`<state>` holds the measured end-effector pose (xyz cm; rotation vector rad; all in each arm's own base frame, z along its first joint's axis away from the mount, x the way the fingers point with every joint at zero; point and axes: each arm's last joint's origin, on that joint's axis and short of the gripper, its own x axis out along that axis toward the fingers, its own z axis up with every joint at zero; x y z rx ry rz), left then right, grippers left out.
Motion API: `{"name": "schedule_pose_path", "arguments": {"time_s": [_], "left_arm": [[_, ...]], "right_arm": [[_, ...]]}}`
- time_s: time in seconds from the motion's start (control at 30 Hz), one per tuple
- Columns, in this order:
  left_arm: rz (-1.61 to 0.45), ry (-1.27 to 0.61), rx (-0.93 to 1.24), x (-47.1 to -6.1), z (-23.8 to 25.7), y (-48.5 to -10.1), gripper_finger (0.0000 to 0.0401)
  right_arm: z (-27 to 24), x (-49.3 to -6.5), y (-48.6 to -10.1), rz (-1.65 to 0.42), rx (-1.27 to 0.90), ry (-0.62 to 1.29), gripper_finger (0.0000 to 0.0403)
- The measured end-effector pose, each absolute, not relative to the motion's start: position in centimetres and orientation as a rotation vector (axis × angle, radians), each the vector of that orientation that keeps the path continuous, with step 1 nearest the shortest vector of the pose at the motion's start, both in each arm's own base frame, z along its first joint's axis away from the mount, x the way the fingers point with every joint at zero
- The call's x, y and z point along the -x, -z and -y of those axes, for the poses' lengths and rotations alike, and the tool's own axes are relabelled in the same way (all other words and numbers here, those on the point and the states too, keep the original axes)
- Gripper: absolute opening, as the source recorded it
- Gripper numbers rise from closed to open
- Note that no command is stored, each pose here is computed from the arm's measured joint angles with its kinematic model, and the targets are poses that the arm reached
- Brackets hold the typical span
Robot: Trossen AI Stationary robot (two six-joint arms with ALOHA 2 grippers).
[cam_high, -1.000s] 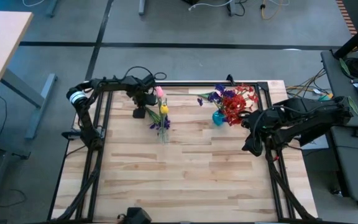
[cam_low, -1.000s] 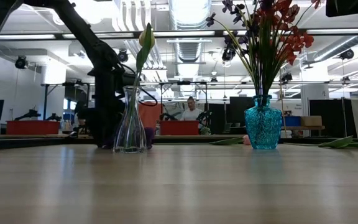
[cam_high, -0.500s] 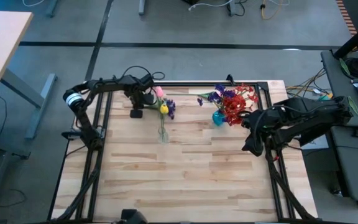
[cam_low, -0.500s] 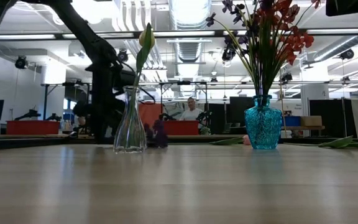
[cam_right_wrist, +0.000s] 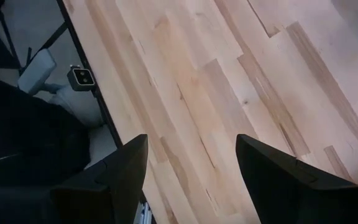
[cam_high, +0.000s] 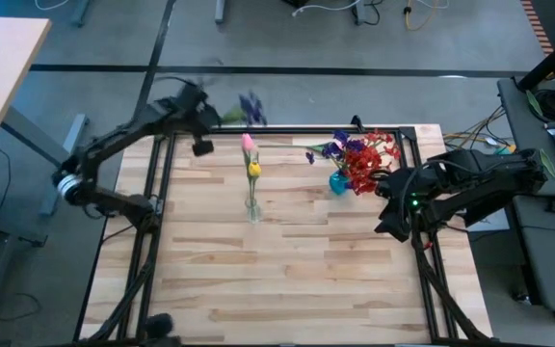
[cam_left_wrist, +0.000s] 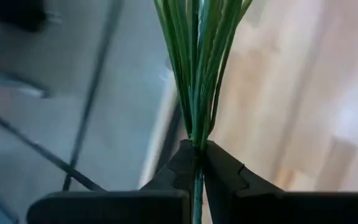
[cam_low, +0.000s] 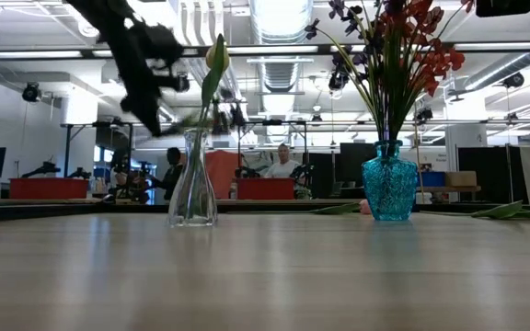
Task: Sort flowers into vase by color
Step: Put the purple flower into the blue vase
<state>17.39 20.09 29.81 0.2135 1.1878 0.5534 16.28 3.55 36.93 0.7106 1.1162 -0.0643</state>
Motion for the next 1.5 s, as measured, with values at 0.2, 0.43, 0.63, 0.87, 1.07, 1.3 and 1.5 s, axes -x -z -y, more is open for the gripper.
{"name": "schedule_pose_path", "arguments": {"time_s": [0.2,0.43,0.63,0.87,1.07,1.3,1.5], "left_arm": [[-0.884,-0.767,-0.237,-14.5,-17.7,-37.8,0.0],[-0.415,-0.53,-0.209,-12.5,-13.2,-44.6,0.0],[-0.186,-0.267,-0.128,-13.0,-9.4,-46.0,0.0],[-0.071,-0.146,-0.108,-15.7,-4.4,-44.9,0.0],[0.039,-0.144,-0.148,-18.7,1.1,-43.2,0.0],[0.031,-0.245,-0.192,-21.9,6.0,-41.5,0.0],[-0.034,-0.289,-0.201,-24.9,7.5,-40.4,0.0]], "right_arm": [[-3.6,-16.7,-37.2,-1.066,-0.673,0.015,0.0235],[-3.7,-17.2,-37.6,-0.992,-0.585,-0.066,0.0235],[-3.8,-17.6,-38.0,-0.931,-0.499,-0.133,0.0235],[-4.3,-17.6,-38.0,-0.927,-0.484,-0.171,0.0235],[-5.7,-18.7,-39.1,-0.766,-0.398,-0.298,0.0235],[-6.5,-21.0,-40.5,-0.488,-0.162,-0.333,0.0235],[-7.1,-23.4,-40.9,-0.328,0.036,-0.334,0.0235]]}}
